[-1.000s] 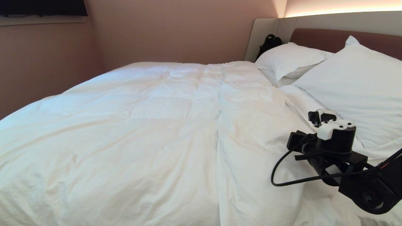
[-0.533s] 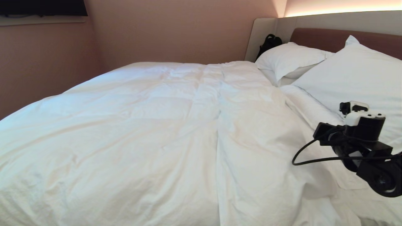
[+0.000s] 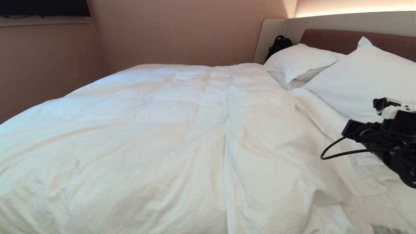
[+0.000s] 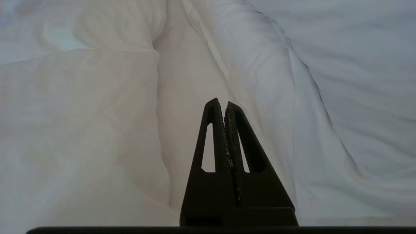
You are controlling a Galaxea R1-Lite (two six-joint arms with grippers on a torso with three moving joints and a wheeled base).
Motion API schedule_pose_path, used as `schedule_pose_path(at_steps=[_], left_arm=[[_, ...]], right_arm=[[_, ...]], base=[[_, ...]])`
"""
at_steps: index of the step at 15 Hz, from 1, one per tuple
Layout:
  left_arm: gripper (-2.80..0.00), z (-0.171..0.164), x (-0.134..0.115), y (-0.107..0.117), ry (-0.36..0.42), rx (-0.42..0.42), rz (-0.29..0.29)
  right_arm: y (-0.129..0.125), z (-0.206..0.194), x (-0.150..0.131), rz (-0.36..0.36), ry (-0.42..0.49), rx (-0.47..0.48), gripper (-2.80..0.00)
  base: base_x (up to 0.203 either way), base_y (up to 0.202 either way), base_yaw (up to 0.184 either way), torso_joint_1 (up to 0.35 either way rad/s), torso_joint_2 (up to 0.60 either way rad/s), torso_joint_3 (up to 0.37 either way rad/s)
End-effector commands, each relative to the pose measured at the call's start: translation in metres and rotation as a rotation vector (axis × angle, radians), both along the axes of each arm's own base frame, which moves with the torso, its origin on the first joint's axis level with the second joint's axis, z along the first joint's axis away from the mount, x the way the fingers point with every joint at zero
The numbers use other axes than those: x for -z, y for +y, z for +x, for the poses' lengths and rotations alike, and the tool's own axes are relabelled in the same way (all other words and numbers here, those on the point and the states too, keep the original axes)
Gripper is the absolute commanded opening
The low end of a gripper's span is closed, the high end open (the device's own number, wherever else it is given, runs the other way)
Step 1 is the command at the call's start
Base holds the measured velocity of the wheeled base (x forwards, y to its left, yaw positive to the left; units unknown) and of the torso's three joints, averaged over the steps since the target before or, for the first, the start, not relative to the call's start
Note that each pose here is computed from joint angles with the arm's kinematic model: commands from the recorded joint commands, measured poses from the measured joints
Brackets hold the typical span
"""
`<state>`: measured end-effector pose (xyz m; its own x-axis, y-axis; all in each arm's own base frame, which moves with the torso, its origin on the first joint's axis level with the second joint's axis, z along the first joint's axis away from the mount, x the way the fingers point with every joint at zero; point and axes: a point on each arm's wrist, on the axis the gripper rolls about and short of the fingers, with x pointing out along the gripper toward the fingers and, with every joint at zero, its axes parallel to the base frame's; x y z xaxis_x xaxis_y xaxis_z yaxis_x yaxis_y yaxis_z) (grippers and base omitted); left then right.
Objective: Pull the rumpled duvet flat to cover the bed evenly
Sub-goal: Flatten the corners of the folded blanket
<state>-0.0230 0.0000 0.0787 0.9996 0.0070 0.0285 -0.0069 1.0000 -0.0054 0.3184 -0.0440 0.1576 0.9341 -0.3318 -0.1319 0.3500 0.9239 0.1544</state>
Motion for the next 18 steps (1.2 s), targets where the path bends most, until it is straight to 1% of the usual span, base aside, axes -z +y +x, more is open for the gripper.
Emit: schedule_pose_path(at_steps=[1,3,4,5,6,7,8,9,12,15,18], left_arm=[[-2.8,0.0,0.0,0.0,-0.001,-0.001,-0.001],[-2.8,0.0,0.0,0.0,-0.001,-0.001,-0.001],[-2.8,0.0,0.0,0.0,-0.001,-0.001,-0.001],[-2.8,0.0,0.0,0.0,-0.001,-0.001,-0.001],[-2.8,0.0,0.0,0.0,-0.001,-0.001,-0.001],[-2.8,0.0,0.0,0.0,-0.001,-0.001,-0.001],[-2.8,0.0,0.0,0.0,-0.001,-0.001,-0.001],[-2.8,0.0,0.0,0.0,-0.001,-0.001,-0.001],[-2.8,0.0,0.0,0.0,-0.001,-0.001,-0.001],[-2.8,0.0,0.0,0.0,-0.001,-0.001,-0.001],[-2.8,0.0,0.0,0.0,-0.001,-0.001,-0.001]], right_arm=[[-0.011,0.002,0.006,0.177,0.128,-0.413,-2.8],[-0.03,0.002,0.004,0.274,0.169,-0.537,-2.8],[-0.037,0.001,0.004,0.305,0.184,-0.556,-2.8],[-0.044,0.001,0.004,0.347,0.196,-0.622,-2.8],[-0.052,0.001,0.004,0.409,0.204,-0.735,-2.8],[-0.064,0.004,0.006,0.464,0.21,-0.809,-2.8],[-0.075,0.009,0.013,0.522,0.219,-0.867,-2.8],[-0.083,0.011,0.016,0.559,0.224,-0.89,-2.8],[-0.084,0.015,0.027,0.57,0.236,-0.92,-2.8],[-0.075,0.023,0.037,0.582,0.264,-0.942,-2.8],[-0.07,0.025,0.039,0.563,0.271,-0.95,-2.8]], base=[[0.0,0.0,0.0,0.0,0.0,0.0],[0.0,0.0,0.0,0.0,0.0,0.0],[0.0,0.0,0.0,0.0,0.0,0.0],[0.0,0.0,0.0,0.0,0.0,0.0],[0.0,0.0,0.0,0.0,0.0,0.0],[0.0,0.0,0.0,0.0,0.0,0.0],[0.0,0.0,0.0,0.0,0.0,0.0],[0.0,0.0,0.0,0.0,0.0,0.0],[0.0,0.0,0.0,0.0,0.0,0.0],[0.0,0.0,0.0,0.0,0.0,0.0],[0.0,0.0,0.0,0.0,0.0,0.0]])
